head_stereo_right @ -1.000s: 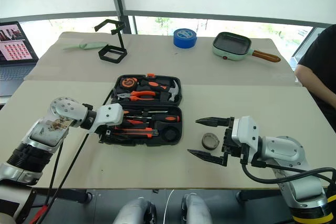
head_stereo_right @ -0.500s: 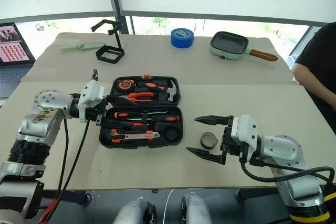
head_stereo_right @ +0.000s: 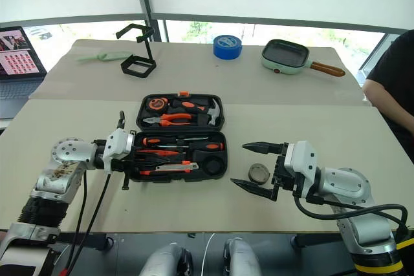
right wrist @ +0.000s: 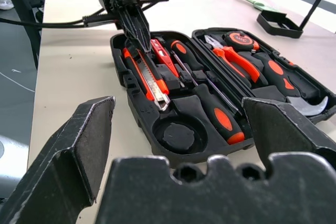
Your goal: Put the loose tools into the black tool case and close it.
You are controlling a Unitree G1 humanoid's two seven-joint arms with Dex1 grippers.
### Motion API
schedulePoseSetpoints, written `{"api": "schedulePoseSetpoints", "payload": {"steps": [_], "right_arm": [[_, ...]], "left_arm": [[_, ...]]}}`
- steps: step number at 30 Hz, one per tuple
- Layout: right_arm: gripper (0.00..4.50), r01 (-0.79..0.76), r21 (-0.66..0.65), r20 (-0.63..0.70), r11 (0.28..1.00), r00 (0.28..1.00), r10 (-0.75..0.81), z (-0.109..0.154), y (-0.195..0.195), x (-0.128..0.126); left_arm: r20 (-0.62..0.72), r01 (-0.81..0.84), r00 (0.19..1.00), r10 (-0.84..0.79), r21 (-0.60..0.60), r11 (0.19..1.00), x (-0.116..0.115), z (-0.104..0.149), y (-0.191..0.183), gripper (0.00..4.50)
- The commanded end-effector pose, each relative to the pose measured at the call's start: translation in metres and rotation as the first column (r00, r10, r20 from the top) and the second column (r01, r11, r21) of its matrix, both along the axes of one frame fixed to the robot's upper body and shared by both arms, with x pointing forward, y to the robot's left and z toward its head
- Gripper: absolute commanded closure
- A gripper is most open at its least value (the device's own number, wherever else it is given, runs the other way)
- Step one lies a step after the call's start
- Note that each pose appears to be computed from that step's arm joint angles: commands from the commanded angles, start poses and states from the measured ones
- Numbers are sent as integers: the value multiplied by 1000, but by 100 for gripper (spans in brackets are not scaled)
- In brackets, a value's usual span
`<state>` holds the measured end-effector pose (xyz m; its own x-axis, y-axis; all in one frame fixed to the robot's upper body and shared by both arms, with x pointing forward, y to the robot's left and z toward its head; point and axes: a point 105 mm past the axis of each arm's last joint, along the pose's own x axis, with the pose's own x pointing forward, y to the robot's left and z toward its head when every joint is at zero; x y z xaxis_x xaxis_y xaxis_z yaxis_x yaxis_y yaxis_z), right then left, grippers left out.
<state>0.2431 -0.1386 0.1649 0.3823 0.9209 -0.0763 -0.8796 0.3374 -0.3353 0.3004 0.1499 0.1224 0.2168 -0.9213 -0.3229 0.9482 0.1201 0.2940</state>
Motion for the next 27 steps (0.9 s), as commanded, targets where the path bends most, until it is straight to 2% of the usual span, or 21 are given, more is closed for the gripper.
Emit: {"api": "schedulePoseSetpoints", "payload": {"steps": [1,5,13,16,19,24,26,27], "right_arm": [[0,-5,-6,45,1000,999,5,13,0,-5],[0,-3,-13,39,1000,999,3,13,-1,-6],[0,-2,-20,19,1000,1000,3,14,1,-8],[0,4,-31,-6,1000,1000,-4,13,0,-9],[0,6,-38,-11,999,1000,-6,17,-2,-11],[0,40,-66,-32,997,999,-42,17,-14,-13],[0,64,-73,-34,995,997,-66,16,-20,-15],[0,87,-72,-35,994,995,-90,16,-26,-17]], "left_arm": [[-10,-26,1000,26,50,998,2,-17,0,444],[-87,-4,996,9,50,999,-4,-33,-4,444],[-191,-47,979,67,108,993,-3,-61,-8,444],[-349,-100,930,113,54,993,-5,-62,-11,444],[-275,-66,959,72,32,997,-2,-53,-13,444],[-283,-56,957,69,53,997,-2,-53,-3,444],[-241,-36,970,32,-12,999,-2,-41,-6,444],[-196,-45,980,27,-88,995,0,-27,-8,444]]}}
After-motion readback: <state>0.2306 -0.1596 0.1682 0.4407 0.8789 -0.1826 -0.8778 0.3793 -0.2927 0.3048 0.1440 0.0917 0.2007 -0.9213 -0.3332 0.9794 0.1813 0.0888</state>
